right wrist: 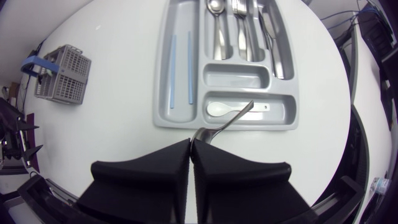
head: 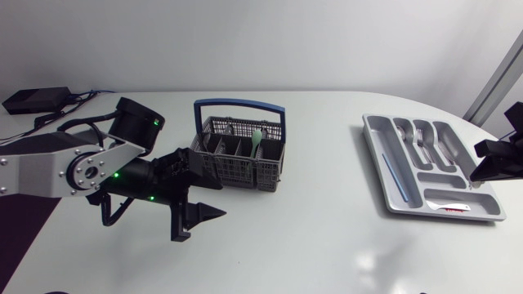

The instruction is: Unload the cutlery basket into the drawer organizer.

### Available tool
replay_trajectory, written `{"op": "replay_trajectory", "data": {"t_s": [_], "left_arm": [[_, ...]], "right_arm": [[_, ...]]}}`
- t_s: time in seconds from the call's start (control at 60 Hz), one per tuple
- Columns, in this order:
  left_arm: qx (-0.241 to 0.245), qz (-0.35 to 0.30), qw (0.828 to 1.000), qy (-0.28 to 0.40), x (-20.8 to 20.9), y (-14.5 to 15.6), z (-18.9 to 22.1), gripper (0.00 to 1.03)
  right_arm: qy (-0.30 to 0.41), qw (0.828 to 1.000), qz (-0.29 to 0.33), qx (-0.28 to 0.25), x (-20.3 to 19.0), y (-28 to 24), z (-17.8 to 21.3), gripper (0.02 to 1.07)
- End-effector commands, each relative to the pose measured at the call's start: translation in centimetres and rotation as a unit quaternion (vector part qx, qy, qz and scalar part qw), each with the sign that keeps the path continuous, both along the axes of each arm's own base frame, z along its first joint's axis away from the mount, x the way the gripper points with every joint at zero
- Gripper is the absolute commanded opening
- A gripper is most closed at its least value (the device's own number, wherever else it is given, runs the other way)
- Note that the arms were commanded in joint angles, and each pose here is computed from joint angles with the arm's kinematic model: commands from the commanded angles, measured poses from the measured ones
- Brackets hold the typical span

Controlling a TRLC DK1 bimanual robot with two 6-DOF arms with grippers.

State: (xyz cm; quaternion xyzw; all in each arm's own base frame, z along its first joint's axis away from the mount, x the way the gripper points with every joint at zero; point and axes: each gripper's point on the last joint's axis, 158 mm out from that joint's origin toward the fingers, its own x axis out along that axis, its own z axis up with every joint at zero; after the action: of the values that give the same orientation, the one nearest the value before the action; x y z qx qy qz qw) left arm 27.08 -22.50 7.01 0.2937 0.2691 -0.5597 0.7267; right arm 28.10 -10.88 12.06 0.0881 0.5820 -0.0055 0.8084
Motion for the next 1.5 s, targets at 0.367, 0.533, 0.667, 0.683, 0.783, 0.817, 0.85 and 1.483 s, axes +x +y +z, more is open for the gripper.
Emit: {"op": "replay_trajectory", "data": {"t_s": [0.367,0.533,0.667,0.683,0.783,0.817,0.85,1.483], "left_arm": [[-0.001,0.009,1.000,-0.003,-0.7,0.9,0.0,0.72],[-0.003,0.011,1.000,-0.006,-0.7,1.0,0.3,0.72],[-0.004,0.011,1.000,-0.006,-0.7,0.9,0.5,0.72],[-0.004,0.011,1.000,-0.007,-0.7,0.9,0.6,0.72],[-0.005,0.013,1.000,-0.007,-0.6,0.9,0.7,0.72],[-0.005,0.013,1.000,-0.006,-0.6,0.9,0.7,0.72],[-0.005,0.013,1.000,-0.007,-0.6,0.9,0.7,0.72],[-0.051,0.061,0.996,-0.034,2.7,0.1,3.5,0.72]], "right_arm": [[0.044,0.992,-0.114,0.021,0.6,-6.1,-7.7,0.08],[0.043,0.990,-0.129,0.028,1.9,-6.0,-9.1,0.08],[0.045,0.990,-0.130,0.037,3.1,-5.3,-10.0,0.12],[0.046,0.989,-0.131,0.040,3.4,-5.2,-10.2,0.21],[0.058,0.989,-0.130,0.050,4.0,-4.7,-11.2,0.67],[0.059,0.988,-0.131,0.052,4.2,-4.6,-11.5,0.74],[0.059,0.988,-0.130,0.054,4.5,-4.5,-11.6,0.77],[-0.113,0.993,-0.002,0.025,5.7,4.1,-1.5,0.94]]}}
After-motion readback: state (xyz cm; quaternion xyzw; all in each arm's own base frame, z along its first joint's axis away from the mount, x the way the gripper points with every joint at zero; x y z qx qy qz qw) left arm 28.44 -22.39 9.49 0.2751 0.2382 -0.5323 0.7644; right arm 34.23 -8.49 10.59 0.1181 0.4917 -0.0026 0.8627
